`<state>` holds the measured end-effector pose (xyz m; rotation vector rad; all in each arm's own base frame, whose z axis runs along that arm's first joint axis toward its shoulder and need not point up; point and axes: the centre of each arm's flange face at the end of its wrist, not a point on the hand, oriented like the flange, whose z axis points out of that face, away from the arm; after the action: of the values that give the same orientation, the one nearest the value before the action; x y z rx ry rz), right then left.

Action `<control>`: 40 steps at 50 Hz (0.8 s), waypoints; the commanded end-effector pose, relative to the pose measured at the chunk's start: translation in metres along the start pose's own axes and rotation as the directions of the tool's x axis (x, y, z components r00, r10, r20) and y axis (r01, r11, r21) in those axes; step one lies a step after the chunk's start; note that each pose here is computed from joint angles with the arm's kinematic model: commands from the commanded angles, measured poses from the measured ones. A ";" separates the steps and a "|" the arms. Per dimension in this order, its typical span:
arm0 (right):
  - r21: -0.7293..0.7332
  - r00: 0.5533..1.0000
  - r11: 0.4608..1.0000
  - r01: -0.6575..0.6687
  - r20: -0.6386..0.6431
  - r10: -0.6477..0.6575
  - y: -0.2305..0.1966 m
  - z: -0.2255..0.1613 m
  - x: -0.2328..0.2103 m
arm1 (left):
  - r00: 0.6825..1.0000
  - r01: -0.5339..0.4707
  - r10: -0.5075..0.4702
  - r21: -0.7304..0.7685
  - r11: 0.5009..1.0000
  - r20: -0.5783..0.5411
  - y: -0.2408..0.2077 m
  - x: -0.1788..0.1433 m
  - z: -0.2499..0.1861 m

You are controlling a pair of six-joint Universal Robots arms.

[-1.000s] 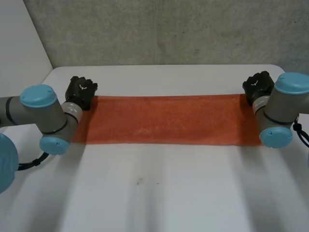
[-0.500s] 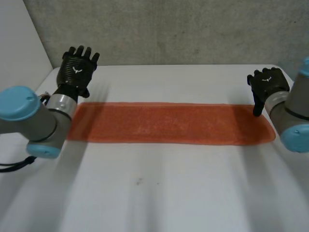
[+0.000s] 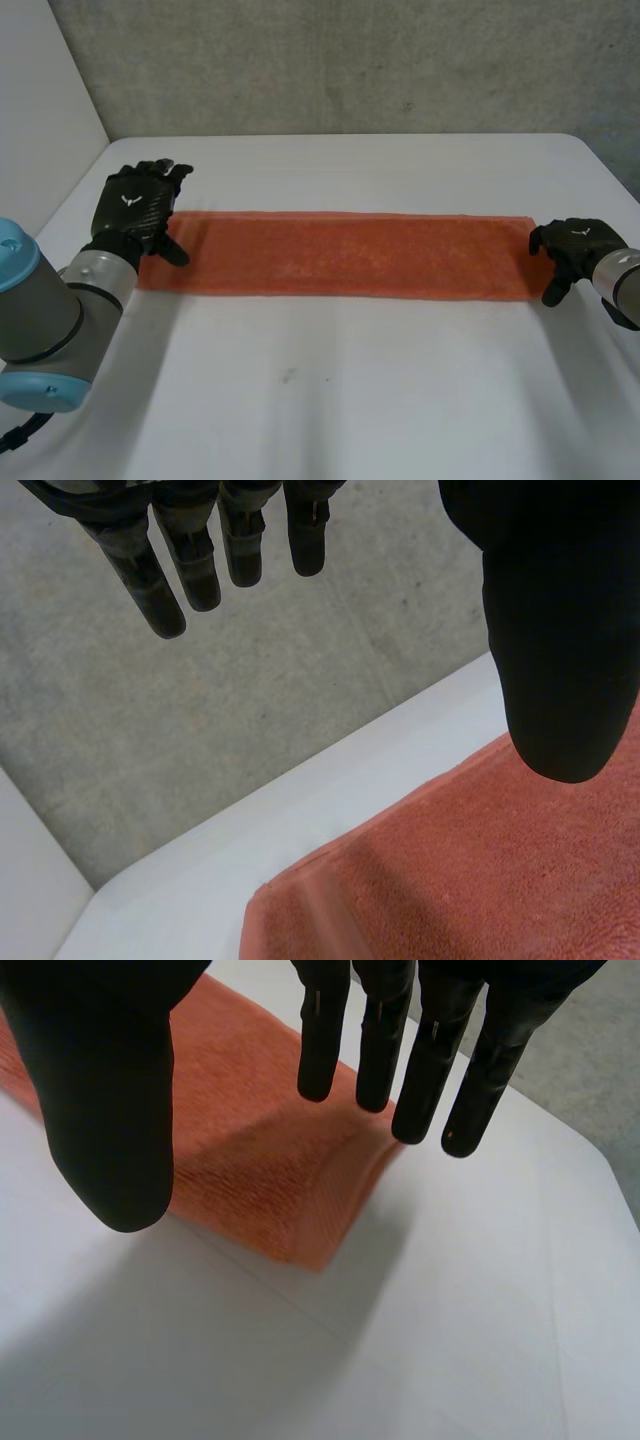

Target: Fold the laundry

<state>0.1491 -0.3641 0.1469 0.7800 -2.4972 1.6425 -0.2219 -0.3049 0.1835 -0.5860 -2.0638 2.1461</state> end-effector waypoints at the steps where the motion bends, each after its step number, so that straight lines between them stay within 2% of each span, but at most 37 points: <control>1: 0.015 0.999 1.000 0.013 -0.039 -0.012 0.012 0.015 0.011 | 1.000 -0.004 0.004 -0.009 1.000 0.018 0.003 -0.003 0.000; 15: 0.004 1.000 1.000 0.023 -0.010 -0.023 0.022 0.026 0.007 | 1.000 -0.003 0.003 -0.021 1.000 0.012 0.006 -0.002 -0.003; 21: -0.006 0.999 1.000 0.017 -0.052 -0.018 0.023 0.028 0.018 | 1.000 -0.002 0.003 -0.028 1.000 0.013 0.008 -0.002 -0.004; 26: -0.021 0.982 1.000 0.009 -0.190 -0.013 0.019 0.024 0.054 | 1.000 -0.002 0.002 -0.031 1.000 0.012 0.008 -0.001 -0.005; 31: -0.066 0.946 0.997 0.051 -0.317 -0.069 0.022 0.024 0.098 | 1.000 -0.002 0.002 -0.031 1.000 0.012 0.008 -0.001 -0.005; 35: -0.102 0.918 0.990 0.094 -0.377 -0.126 0.027 0.021 0.126 | 1.000 -0.002 0.002 -0.033 0.999 0.010 0.009 0.000 -0.006; 40: -0.103 0.902 0.986 0.133 -0.400 -0.164 0.024 0.021 0.138 | 1.000 -0.002 0.002 -0.033 0.999 0.008 0.009 0.000 -0.006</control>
<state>0.0435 -0.4193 0.1522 0.5198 -2.2167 1.4990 -0.2179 -0.3004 0.1750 -0.5816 -2.1078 2.1254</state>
